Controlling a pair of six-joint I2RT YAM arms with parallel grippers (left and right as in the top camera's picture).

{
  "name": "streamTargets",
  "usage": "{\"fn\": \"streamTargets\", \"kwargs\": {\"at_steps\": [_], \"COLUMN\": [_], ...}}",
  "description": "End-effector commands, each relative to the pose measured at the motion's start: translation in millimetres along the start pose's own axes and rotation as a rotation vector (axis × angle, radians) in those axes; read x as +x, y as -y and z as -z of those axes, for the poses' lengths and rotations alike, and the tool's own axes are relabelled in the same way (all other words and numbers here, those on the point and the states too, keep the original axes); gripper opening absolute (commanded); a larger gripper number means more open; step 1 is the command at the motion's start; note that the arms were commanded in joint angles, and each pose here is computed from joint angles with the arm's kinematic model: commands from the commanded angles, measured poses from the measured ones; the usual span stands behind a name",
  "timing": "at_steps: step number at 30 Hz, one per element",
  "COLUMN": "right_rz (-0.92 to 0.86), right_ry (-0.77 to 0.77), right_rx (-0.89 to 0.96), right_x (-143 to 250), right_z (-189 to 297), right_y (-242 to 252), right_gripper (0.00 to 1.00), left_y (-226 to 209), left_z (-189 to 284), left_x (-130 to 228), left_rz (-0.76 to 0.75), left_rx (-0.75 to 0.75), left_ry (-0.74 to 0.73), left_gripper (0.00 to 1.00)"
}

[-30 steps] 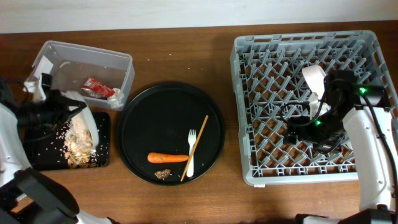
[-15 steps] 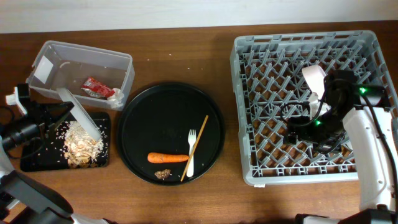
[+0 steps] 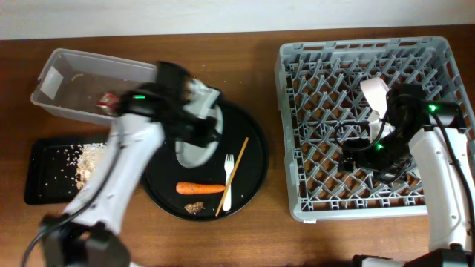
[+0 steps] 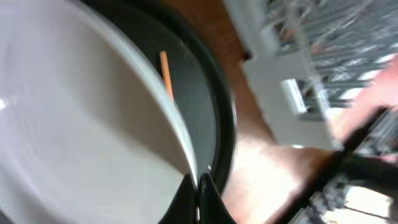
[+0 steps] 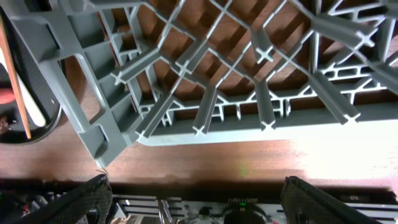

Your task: Sort waste into correct bins and load items into the dishwasher rack

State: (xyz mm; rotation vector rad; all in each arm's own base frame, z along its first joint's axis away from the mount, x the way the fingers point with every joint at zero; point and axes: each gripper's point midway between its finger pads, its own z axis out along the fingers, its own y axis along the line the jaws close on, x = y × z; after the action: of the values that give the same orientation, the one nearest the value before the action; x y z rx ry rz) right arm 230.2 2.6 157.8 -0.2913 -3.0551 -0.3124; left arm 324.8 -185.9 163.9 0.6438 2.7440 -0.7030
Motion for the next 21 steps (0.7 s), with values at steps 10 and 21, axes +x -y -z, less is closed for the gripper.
{"fn": "streamTargets", "kwargs": {"at_steps": [10,21], "right_rz": [0.002,0.282], "right_ry": [0.006,0.247], "right_rx": [0.005,-0.130], "right_x": [2.5,-18.9], "right_z": [2.0,-25.1], "right_y": [0.7,-187.7], "right_gripper": [0.99,0.99], "left_y": [8.7,-125.8], "left_z": [-34.8,180.3], "left_x": [7.4,66.0], "left_rz": [0.054,0.598], "left_rx": [-0.157,-0.392], "left_ry": [-0.144,0.266], "left_gripper": [0.71,0.87]}}
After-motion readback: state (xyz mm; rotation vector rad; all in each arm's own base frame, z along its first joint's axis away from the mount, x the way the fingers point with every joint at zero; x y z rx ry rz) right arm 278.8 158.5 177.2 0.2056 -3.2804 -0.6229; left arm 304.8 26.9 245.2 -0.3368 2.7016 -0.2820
